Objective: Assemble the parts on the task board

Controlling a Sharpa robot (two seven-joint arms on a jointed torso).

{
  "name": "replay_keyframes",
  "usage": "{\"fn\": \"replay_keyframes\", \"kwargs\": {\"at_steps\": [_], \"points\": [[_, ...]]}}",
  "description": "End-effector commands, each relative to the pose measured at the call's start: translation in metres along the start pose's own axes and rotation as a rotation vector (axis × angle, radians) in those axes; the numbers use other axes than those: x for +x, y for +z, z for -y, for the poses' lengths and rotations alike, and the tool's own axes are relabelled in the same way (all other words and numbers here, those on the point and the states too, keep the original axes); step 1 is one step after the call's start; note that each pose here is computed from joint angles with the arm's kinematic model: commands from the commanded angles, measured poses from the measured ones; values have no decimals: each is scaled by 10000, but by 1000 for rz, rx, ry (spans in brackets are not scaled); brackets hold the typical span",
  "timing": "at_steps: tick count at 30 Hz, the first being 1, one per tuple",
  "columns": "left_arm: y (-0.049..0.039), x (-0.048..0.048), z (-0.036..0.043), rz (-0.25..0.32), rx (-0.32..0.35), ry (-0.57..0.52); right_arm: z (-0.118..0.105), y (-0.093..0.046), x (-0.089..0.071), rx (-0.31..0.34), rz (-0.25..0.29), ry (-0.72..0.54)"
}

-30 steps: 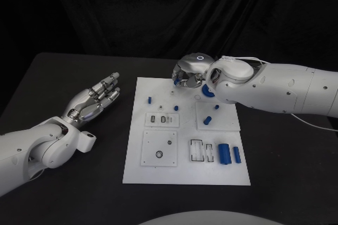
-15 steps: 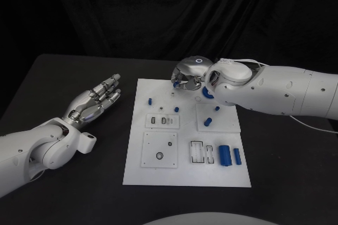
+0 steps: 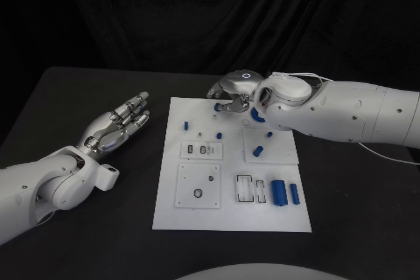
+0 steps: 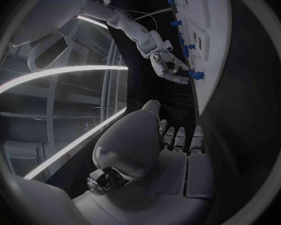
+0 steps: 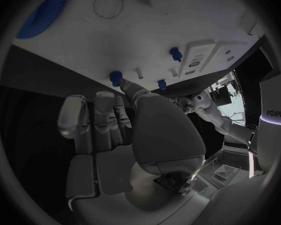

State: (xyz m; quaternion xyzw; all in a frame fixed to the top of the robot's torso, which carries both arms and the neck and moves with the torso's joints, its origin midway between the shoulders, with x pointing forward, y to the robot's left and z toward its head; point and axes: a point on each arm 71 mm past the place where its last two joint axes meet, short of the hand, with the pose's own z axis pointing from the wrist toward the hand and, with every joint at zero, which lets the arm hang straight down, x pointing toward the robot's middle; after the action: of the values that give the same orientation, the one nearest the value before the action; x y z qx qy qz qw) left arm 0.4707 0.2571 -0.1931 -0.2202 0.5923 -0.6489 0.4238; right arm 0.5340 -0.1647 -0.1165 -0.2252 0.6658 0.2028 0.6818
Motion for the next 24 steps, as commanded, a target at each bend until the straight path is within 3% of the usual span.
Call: {"fn": "replay_keyframes", "kwargs": {"at_steps": [1,8,11,17,24], "points": [[3,12,57,-13,79,-10,35,-18,-2,4,25,1],[-1,13,62,-13,84,-10,106,-184,-112,-55,186,17],[-13,18,72,-11,87,-10,176,-309,-157,-63,219,24],[-13,41,84,-13,92,-13,342,-609,-217,-47,226,46],[-15,33,100,-6,115,-7,470,-871,-213,-11,199,61]]}}
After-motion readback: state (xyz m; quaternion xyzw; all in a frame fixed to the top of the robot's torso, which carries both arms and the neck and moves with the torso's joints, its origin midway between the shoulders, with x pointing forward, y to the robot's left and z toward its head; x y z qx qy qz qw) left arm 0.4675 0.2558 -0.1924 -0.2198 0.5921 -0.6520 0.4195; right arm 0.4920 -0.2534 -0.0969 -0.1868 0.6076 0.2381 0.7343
